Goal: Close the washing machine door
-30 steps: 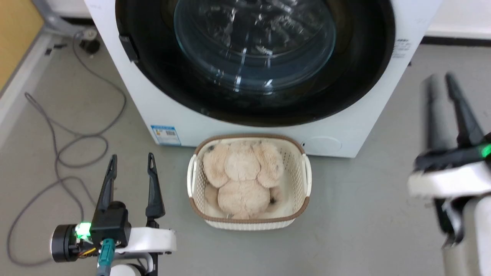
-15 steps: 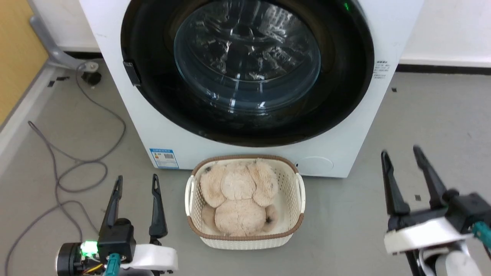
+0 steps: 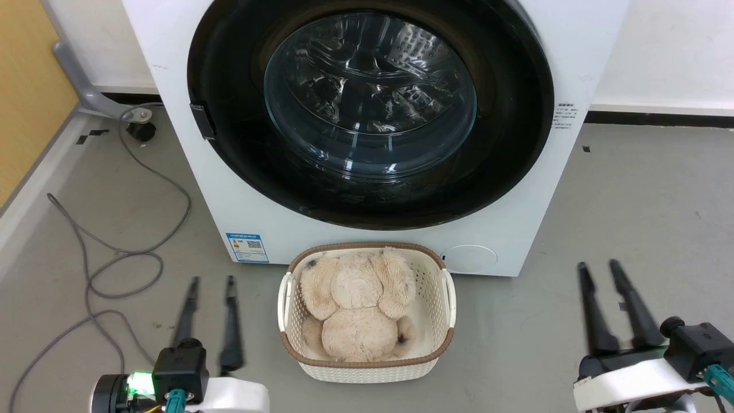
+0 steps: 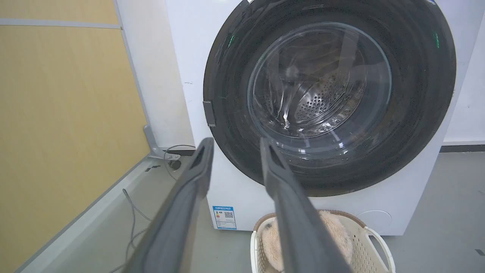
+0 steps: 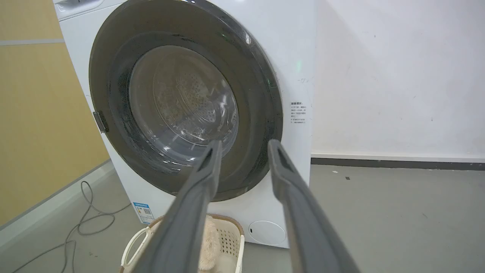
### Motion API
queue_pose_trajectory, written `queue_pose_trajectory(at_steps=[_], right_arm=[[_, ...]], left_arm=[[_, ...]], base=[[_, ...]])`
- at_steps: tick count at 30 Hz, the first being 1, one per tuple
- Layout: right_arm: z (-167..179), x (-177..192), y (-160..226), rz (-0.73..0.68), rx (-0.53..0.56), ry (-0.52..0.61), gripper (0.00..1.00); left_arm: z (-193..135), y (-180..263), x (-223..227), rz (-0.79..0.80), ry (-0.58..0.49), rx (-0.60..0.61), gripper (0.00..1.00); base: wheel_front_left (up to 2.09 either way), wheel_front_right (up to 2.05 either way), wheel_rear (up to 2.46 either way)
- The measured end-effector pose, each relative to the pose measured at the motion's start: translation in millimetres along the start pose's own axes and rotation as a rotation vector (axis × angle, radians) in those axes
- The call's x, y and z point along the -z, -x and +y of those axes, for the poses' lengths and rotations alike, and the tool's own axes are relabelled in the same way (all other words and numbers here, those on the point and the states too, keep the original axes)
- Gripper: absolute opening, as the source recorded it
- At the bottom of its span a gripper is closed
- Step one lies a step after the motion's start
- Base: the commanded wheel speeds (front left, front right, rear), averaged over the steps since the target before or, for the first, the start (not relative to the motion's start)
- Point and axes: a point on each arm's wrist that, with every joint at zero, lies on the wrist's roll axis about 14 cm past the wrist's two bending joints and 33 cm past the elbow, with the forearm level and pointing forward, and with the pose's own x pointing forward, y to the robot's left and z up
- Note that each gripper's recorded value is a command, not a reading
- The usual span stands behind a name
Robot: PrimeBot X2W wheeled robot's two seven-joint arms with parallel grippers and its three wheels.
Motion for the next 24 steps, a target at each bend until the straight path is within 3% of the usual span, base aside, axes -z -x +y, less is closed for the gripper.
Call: queue_pose_trajectory(at_steps=[24], right_arm=[[2.2, 2.5, -0.3, 0.03, -0.009, 0.018, 0.0]], left_arm=[[-0.2, -0.4, 4.3, 0.036, 0.009, 0.011, 0.0]], base=[[0.0, 0.0, 0.0]])
